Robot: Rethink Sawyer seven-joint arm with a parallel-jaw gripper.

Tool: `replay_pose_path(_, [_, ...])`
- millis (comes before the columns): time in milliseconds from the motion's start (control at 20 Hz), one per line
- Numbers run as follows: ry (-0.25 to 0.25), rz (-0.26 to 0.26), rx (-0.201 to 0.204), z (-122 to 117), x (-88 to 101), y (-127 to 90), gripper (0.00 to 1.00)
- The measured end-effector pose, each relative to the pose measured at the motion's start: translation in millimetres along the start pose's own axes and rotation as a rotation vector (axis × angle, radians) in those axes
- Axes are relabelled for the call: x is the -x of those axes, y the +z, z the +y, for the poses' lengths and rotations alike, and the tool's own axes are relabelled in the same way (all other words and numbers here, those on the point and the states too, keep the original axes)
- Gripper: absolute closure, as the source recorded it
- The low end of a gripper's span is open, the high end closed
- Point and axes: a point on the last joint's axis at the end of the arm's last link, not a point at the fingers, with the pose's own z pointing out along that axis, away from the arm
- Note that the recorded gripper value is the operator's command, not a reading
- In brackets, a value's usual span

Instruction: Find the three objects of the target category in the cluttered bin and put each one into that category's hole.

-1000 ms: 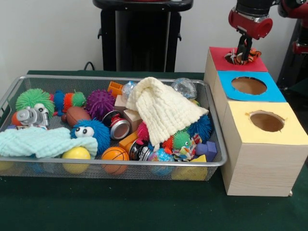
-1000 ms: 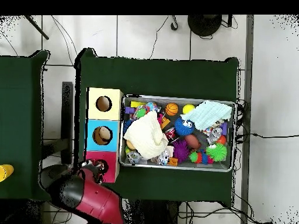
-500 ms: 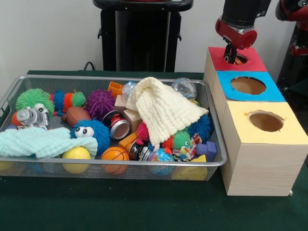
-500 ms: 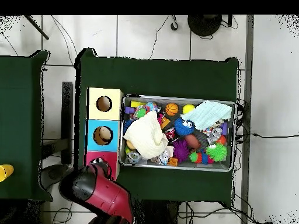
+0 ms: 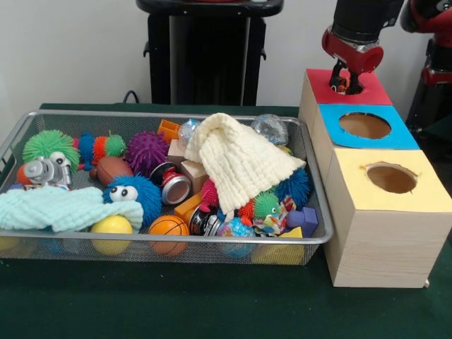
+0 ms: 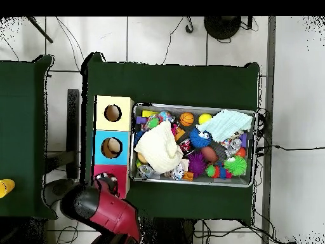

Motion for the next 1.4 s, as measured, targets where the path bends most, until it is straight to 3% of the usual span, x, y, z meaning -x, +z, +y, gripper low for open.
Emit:
replay_pose_path(900, [0.008,0.023,0.006,1,-0.5,-1,0.0])
replay_pose_path(1400, [-0.039,-0.004,0.026,-1,-9.9,-16,0.0])
